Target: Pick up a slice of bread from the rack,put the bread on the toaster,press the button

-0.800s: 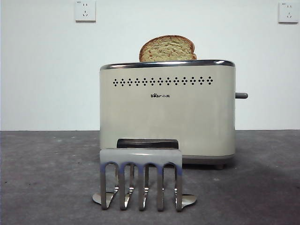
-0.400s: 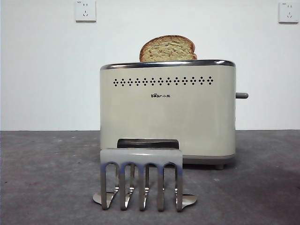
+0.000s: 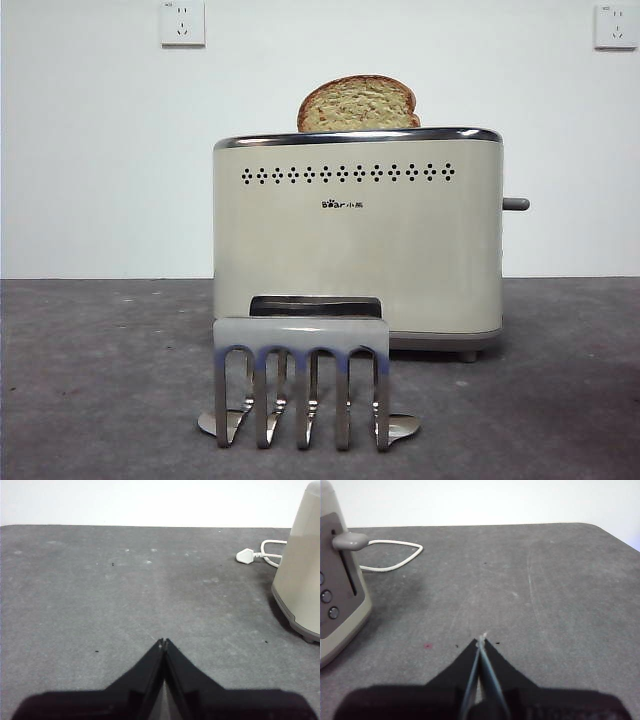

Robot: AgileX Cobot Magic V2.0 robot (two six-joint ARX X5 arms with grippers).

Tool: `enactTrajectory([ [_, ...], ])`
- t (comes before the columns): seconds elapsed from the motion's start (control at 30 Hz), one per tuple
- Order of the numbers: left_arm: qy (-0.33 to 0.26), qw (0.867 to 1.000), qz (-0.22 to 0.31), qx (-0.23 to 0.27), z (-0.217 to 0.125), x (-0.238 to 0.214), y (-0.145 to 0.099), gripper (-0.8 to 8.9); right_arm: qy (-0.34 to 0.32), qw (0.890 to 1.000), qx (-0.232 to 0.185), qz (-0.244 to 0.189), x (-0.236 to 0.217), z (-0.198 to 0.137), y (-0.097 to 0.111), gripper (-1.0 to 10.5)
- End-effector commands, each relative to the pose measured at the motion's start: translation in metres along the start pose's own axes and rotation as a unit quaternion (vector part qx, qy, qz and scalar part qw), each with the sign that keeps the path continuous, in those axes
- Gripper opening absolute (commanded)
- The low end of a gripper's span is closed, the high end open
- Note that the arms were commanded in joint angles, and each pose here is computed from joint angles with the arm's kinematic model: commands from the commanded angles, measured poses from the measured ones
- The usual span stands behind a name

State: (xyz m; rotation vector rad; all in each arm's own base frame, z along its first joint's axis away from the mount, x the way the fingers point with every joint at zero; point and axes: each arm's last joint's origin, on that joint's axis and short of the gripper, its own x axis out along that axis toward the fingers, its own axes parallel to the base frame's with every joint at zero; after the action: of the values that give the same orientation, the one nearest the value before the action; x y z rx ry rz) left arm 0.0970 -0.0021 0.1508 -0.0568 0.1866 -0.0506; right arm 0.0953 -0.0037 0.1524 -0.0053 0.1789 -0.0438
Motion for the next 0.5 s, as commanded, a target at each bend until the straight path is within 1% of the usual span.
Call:
enactTrajectory([
  [0.03, 0.003, 1.0, -0.003, -0.002, -0.0029, 0.0011, -0.0001, -0.03, 0.001, 1.0, -0.007, 0.006, 0.0009, -0.0025, 0.0014, 0.0],
  [0.13, 0.002, 1.0, -0.003, -0.002, -0.0028, 0.0011, -0.0001, -0.03, 0.001, 1.0, -0.018, 0.007, 0.0009, -0.0025, 0.0015, 0.0],
  [0.5, 0.005, 1.0, -0.003, -0.002, -0.0032, 0.0014, -0.0001, -0.03, 0.0, 1.0, -0.012, -0.001, 0.0008, -0.0023, 0.001, 0.0],
])
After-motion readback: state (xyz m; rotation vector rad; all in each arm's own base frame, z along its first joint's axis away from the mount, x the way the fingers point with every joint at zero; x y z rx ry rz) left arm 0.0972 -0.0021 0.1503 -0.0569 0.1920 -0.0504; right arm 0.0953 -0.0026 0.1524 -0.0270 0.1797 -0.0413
